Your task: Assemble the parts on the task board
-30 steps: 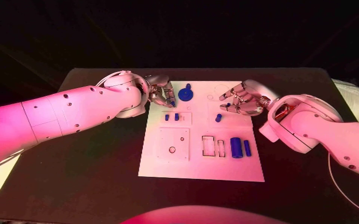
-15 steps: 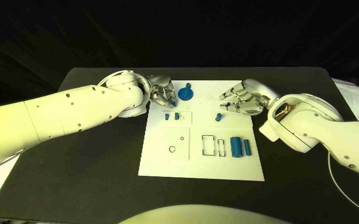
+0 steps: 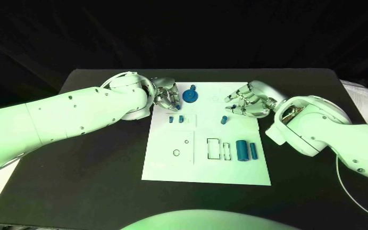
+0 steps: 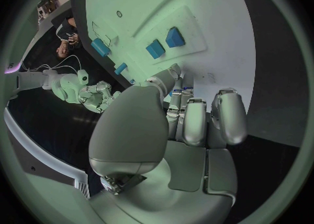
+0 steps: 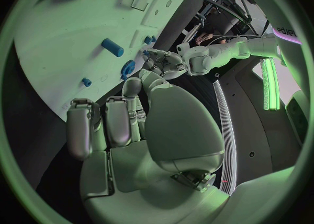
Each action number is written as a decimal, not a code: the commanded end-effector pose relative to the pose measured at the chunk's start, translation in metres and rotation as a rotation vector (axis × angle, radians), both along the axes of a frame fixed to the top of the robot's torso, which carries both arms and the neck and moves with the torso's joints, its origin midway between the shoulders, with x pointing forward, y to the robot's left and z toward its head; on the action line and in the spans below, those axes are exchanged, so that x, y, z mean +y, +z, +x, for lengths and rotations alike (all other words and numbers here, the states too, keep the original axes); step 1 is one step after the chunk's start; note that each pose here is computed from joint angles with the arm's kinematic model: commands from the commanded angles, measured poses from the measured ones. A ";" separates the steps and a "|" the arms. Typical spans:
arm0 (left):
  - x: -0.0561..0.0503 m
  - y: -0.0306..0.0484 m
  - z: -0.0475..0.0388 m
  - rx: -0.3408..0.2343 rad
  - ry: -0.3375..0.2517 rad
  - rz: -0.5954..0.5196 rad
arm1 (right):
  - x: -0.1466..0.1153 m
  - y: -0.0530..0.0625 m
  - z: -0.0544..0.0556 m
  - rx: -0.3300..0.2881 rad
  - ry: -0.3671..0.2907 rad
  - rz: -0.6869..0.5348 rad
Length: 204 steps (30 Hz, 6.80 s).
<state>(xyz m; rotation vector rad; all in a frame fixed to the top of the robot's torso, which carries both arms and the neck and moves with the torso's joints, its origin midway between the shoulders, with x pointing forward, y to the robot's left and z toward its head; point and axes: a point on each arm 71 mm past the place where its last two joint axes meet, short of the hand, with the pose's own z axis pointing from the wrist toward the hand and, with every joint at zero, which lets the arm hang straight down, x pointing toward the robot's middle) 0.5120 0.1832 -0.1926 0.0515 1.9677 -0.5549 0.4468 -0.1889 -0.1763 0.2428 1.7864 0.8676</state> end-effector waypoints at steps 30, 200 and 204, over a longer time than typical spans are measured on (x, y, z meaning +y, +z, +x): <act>-0.002 -0.0044 0.0030 0.023 -0.002 0.027 | 0.001 0.000 -0.002 -0.002 0.015 0.000; 0.027 0.0265 -0.0363 0.263 0.353 -1.357 | 0.125 -0.047 -0.067 -0.274 0.330 -0.237; 0.026 0.0265 -0.0366 0.269 0.350 -1.357 | 0.126 -0.052 -0.064 -0.268 0.330 -0.244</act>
